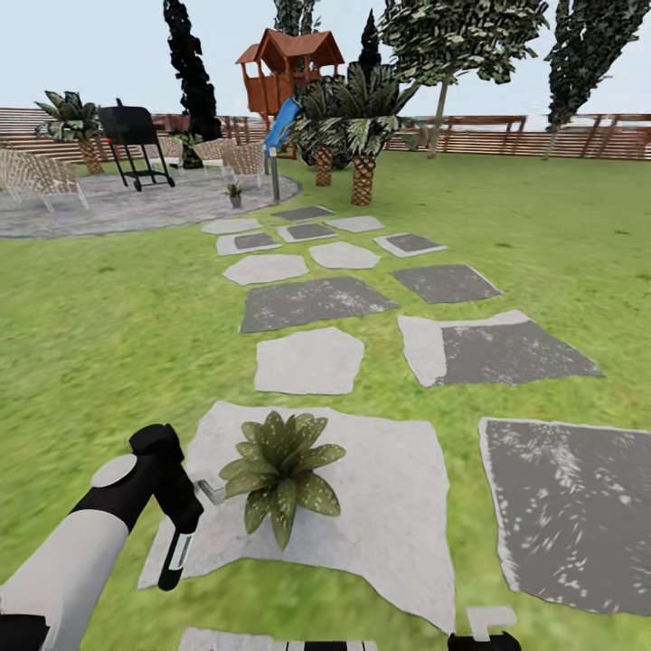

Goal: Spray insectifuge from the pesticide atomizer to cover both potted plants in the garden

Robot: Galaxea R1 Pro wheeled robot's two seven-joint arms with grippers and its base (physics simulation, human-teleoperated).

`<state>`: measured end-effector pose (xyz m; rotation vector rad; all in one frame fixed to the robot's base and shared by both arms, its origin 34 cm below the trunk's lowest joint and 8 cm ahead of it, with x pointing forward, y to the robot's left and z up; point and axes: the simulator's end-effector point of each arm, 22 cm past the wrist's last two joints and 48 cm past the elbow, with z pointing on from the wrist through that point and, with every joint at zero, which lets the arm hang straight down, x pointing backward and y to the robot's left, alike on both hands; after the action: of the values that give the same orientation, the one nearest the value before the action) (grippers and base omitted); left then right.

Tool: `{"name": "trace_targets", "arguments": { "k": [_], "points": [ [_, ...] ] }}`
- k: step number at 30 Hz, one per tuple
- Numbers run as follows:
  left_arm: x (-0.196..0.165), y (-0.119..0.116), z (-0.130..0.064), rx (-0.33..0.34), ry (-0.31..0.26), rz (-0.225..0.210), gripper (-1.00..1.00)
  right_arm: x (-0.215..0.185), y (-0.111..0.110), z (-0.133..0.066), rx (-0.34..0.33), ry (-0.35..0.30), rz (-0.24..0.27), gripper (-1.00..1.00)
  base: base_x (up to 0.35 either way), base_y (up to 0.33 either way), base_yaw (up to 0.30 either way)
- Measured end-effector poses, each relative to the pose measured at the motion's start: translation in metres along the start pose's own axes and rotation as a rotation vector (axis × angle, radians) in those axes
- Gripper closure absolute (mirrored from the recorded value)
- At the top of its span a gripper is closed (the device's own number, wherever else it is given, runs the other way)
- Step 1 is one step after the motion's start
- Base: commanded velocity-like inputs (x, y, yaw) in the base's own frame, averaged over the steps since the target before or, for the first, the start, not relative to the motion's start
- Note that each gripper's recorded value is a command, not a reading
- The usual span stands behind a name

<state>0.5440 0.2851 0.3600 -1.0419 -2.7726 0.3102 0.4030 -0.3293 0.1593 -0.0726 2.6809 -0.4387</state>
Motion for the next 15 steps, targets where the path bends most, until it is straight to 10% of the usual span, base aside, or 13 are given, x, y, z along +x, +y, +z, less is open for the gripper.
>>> {"name": "trace_targets", "arguments": {
  "k": [15],
  "points": [
    [-0.0003, -0.001, 0.0006, 0.0, 0.002, 0.002, 1.0, -0.0002, 0.0009, -0.0003, -0.001, 0.0, 0.0, -1.0, 0.044, 0.207, -0.267]
  ]
}}
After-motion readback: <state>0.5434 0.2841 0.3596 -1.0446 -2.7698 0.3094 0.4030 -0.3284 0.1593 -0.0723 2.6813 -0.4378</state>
